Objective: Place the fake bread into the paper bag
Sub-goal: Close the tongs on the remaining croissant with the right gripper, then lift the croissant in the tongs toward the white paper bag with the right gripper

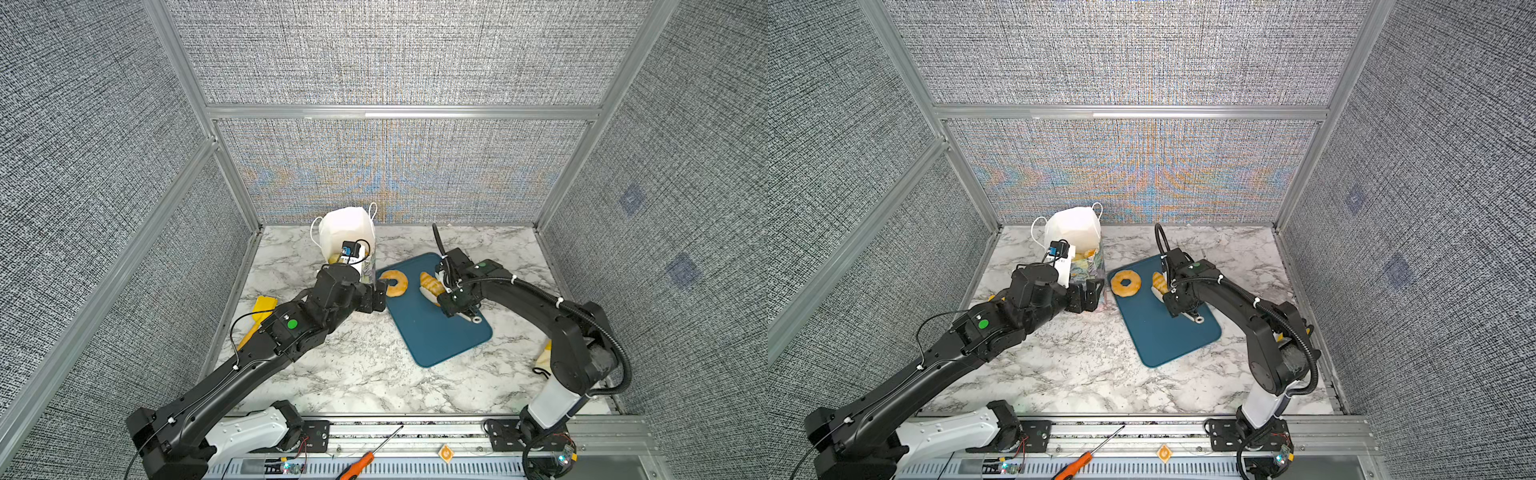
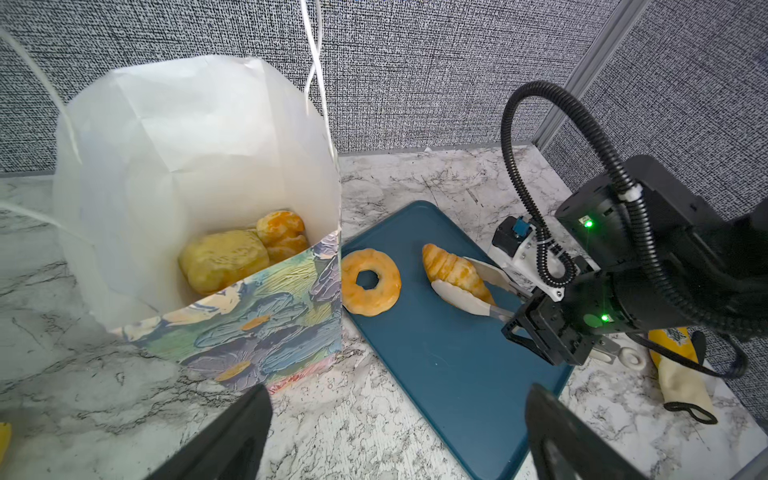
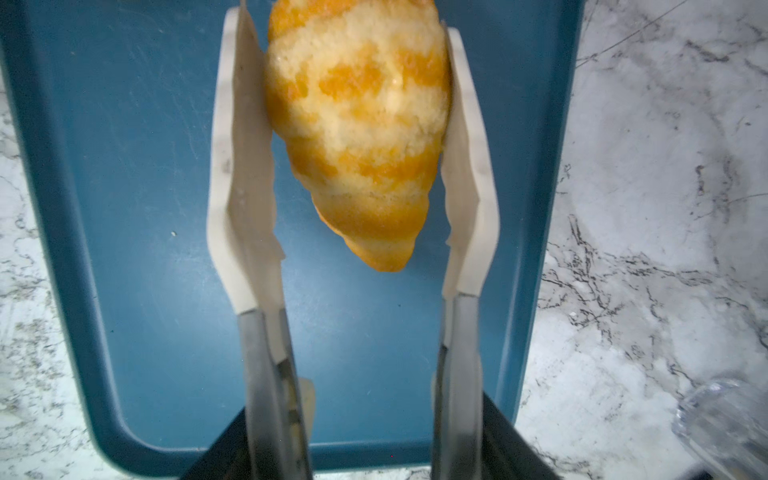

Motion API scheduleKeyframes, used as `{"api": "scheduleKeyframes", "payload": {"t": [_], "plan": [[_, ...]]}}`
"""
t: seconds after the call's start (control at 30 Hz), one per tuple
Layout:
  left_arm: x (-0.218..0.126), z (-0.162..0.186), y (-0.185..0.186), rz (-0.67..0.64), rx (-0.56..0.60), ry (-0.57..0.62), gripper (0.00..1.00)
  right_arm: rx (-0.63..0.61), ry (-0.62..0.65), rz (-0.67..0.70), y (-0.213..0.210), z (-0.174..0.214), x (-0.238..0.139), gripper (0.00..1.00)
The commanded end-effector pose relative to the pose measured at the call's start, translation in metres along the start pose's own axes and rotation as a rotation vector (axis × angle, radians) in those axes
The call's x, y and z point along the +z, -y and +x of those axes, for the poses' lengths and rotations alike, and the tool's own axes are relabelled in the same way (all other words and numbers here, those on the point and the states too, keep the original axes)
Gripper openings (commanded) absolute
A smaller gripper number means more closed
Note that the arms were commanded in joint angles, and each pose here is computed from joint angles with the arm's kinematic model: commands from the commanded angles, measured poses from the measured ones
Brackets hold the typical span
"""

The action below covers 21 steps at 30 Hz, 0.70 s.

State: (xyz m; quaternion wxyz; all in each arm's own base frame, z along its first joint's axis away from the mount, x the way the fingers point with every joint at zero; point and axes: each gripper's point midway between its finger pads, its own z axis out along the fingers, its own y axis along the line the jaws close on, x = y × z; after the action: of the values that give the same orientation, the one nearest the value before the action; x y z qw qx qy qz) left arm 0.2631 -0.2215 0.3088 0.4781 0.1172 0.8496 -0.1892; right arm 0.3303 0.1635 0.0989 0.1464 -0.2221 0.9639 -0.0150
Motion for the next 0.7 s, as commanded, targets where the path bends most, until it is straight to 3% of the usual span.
{"api": "scheduleKeyframes", "payload": {"t": [0.0, 0.3, 0.67], "plan": [[-0.005, -0.006, -0.004, -0.019, 0.002, 0.021, 0.97, 0.001, 0.022, -0.004, 0.0, -0.003, -0.01, 0.61], [-0.017, -0.014, -0.012, -0.055, 0.008, 0.045, 0.97, 0.014, 0.078, -0.007, 0.004, -0.013, -0.035, 0.6], [-0.031, -0.023, -0.022, -0.109, 0.052, 0.039, 0.99, 0.035, 0.209, -0.054, 0.0, -0.044, -0.099, 0.59]]}}
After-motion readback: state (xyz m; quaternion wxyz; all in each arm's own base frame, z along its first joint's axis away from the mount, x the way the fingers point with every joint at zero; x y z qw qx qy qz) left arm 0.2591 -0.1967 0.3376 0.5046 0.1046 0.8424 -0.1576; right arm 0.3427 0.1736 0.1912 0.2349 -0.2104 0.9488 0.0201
